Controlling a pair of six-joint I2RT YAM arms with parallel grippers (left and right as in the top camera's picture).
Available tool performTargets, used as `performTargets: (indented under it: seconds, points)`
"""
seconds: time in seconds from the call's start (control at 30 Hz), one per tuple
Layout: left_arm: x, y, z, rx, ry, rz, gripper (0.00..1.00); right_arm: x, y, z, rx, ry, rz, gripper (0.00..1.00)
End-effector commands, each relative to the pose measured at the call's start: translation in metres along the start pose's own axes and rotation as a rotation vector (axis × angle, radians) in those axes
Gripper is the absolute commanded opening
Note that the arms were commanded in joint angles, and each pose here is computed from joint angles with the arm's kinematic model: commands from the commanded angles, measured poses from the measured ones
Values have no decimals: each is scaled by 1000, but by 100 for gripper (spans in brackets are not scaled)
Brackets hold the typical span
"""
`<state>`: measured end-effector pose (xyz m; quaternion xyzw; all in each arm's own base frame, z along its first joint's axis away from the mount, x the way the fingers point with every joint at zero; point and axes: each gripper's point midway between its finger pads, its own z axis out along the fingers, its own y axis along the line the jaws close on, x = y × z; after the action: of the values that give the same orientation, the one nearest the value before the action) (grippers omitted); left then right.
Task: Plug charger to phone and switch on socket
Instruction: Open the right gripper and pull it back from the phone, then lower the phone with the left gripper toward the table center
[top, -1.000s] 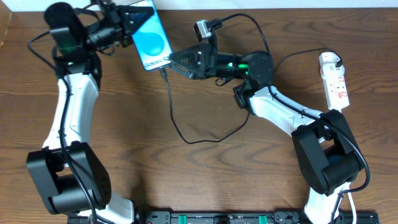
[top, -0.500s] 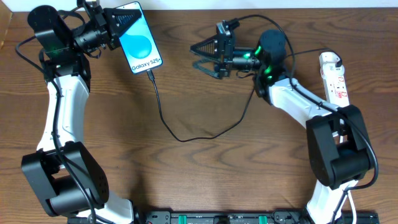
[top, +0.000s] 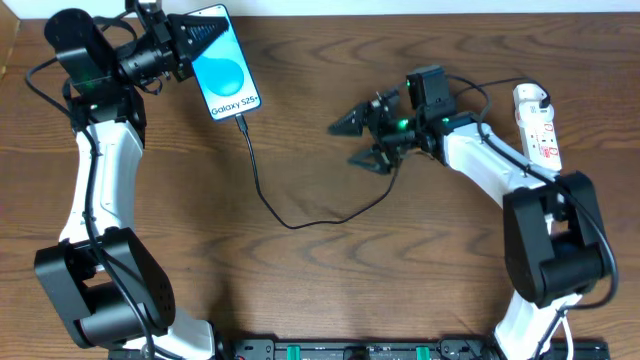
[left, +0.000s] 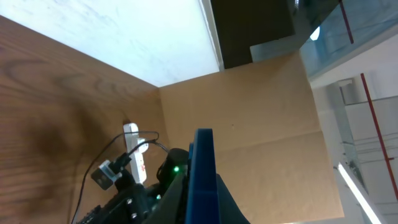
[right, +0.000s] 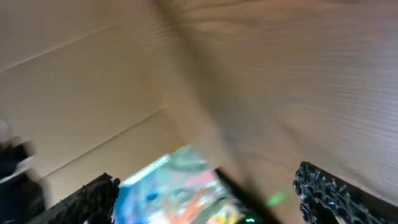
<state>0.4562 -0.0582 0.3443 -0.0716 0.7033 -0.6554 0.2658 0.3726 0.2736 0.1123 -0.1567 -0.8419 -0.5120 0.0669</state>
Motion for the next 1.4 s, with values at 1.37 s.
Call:
performTargets:
  seconds: [1.37]
  points:
    - [216, 182, 119, -609, 360, -18, 7, 44, -34, -261, 781, -912, -114, 99]
